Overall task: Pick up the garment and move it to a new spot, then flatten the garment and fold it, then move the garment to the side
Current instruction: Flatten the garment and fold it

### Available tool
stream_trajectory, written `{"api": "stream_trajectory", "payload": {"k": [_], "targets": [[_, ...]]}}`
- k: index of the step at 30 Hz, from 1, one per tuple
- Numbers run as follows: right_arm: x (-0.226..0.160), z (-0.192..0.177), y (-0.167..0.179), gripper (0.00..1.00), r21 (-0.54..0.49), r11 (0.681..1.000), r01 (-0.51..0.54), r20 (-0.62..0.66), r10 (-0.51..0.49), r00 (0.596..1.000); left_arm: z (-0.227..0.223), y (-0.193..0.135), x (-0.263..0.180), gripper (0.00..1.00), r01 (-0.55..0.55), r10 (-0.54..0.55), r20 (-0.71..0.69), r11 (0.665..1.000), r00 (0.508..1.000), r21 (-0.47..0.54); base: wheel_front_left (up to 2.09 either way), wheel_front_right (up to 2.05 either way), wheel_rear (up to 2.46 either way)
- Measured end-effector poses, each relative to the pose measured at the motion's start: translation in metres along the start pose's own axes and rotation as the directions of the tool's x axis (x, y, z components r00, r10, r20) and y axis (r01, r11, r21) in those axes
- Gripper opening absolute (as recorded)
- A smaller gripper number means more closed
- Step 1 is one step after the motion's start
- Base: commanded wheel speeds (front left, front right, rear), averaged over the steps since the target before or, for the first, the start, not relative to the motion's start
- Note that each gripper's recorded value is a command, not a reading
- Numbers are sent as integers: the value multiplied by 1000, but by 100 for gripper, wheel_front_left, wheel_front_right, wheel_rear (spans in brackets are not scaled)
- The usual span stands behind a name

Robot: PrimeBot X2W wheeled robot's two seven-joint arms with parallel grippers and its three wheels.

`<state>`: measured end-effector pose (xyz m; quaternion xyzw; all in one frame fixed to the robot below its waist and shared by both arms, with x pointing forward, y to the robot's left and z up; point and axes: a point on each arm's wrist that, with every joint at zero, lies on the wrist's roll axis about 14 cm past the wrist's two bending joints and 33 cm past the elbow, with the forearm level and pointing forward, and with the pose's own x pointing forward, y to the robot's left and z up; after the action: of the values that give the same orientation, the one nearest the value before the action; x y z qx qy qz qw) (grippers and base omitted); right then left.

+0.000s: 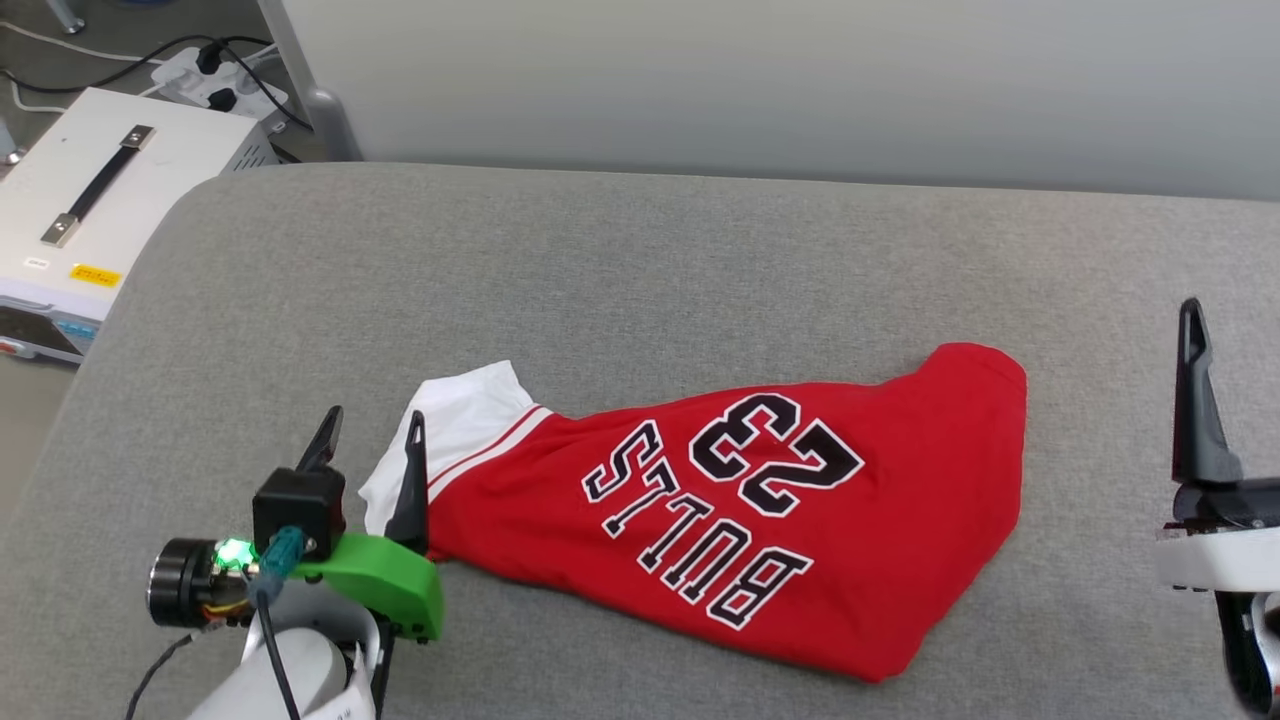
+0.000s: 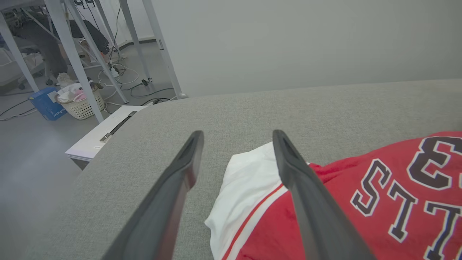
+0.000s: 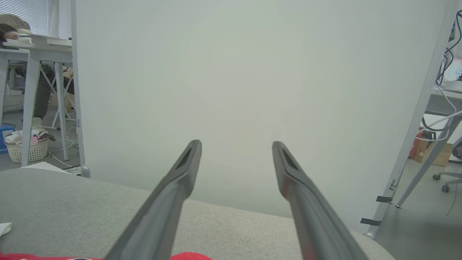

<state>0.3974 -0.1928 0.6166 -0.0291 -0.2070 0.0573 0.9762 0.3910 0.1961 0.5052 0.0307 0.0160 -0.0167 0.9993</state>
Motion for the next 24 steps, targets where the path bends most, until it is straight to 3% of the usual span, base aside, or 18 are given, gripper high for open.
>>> {"api": "stream_trajectory", "payload": {"k": [6,10,13,15,19,22,24], "targets": [[14,-28,11,100,-34,983,-179,-117,174,978,16,-3,-14,100,-27,27,89,1000,996,-5,0,0,0],[19,-63,13,100,8,965,-263,-340,250,907,25,-7,-15,100,-9,9,134,1000,991,-5,0,0,0],[4,-101,16,100,71,949,-307,-562,292,774,26,-9,-15,100,1,0,147,1000,989,-4,0,0,0],[-16,-128,20,100,128,937,-325,-705,316,635,24,-9,-14,100,2,-1,146,1000,989,-5,0,0,0],[-45,-163,27,100,223,923,-313,-846,342,409,18,-7,-10,100,-19,19,137,1000,990,-6,0,0,0],[-55,-179,32,100,269,917,-293,-882,357,307,13,-5,-7,100,-31,32,129,999,991,-14,0,0,0],[-56,-188,37,100,286,915,-285,-891,364,273,10,-5,-6,100,-34,36,122,999,992,-14,0,0,0]]}}
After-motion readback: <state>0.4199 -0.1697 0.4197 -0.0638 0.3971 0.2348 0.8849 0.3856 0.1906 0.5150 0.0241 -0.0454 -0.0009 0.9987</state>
